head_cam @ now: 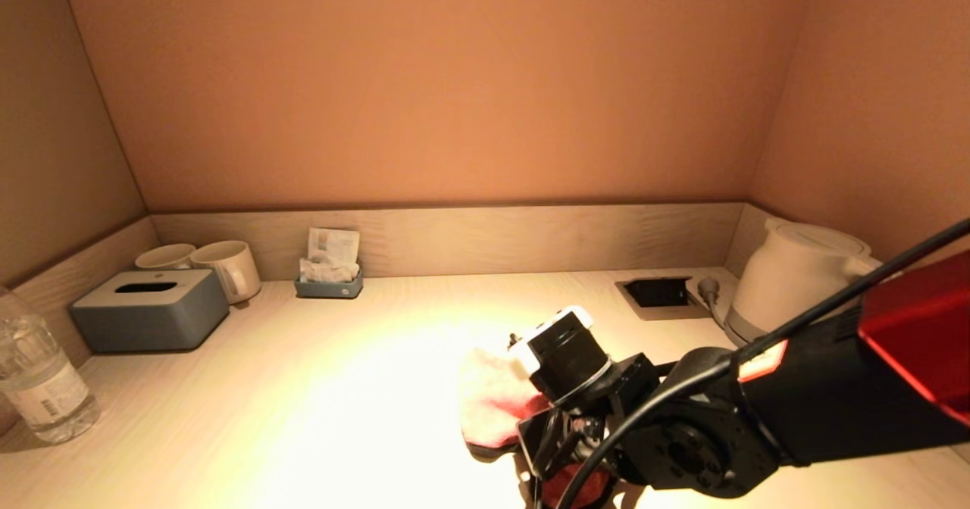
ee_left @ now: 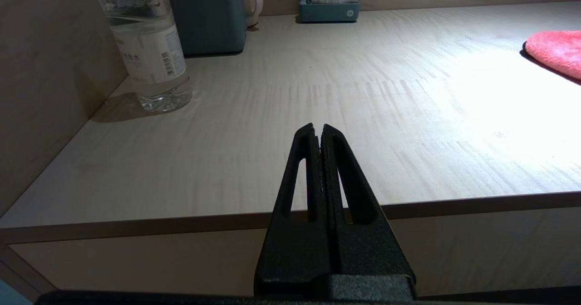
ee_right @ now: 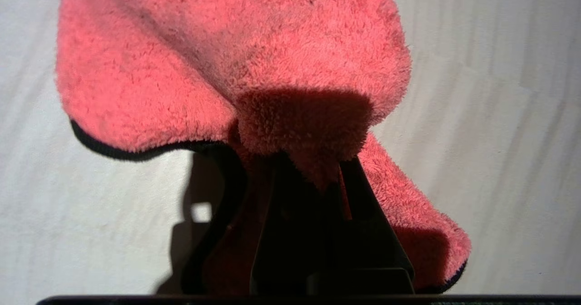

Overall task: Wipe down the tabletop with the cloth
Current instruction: Sweep the stains on the table

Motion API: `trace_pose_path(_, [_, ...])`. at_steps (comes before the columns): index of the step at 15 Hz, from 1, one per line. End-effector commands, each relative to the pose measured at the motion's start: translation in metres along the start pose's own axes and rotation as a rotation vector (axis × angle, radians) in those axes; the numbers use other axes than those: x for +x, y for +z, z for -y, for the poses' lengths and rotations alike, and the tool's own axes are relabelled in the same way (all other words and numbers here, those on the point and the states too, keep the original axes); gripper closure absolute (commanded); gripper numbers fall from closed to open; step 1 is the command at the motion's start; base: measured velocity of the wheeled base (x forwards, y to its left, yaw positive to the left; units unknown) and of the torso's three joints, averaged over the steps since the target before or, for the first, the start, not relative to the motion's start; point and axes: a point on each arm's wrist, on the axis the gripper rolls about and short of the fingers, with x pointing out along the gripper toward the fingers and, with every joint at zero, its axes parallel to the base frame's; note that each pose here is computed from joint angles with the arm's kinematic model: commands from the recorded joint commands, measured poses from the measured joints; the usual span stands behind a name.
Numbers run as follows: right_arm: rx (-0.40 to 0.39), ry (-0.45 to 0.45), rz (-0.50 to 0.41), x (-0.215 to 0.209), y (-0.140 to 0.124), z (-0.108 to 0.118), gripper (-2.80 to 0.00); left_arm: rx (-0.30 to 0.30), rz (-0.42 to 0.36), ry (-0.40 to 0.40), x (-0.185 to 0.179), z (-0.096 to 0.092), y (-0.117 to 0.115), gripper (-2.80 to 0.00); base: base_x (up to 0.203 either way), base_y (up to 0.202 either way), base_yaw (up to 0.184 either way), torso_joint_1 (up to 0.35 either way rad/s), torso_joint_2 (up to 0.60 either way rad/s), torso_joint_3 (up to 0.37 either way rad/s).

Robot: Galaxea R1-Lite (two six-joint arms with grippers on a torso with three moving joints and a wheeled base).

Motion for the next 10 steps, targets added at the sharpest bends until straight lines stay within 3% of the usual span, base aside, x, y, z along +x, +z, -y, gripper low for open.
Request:
trace_pose_path(1, [0.018, -0.021, 0.019, 0.000, 0.005, 0.013, 0.00, 0.000, -0.002, 0.000, 0.000, 0.000, 0.000, 0.00, 0.000, 0.000, 0.000, 0.000, 0.00, 0.000])
trace_pose_path(7, [-0.004, -0.018, 0.072, 0.073, 0.036, -0.011, 0.00, 0.000, 0.000, 0.001, 0.000, 0.000, 0.000, 0.00, 0.000, 0.000, 0.000, 0.000, 0.00, 0.000])
trace_pose_path(10, [-0.072, 0.057, 0.124, 0.079, 0.048, -0.062, 0.00, 0.000, -0.002, 0.001, 0.000, 0.000, 0.000, 0.00, 0.000, 0.000, 0.000, 0.000, 0.00, 0.000])
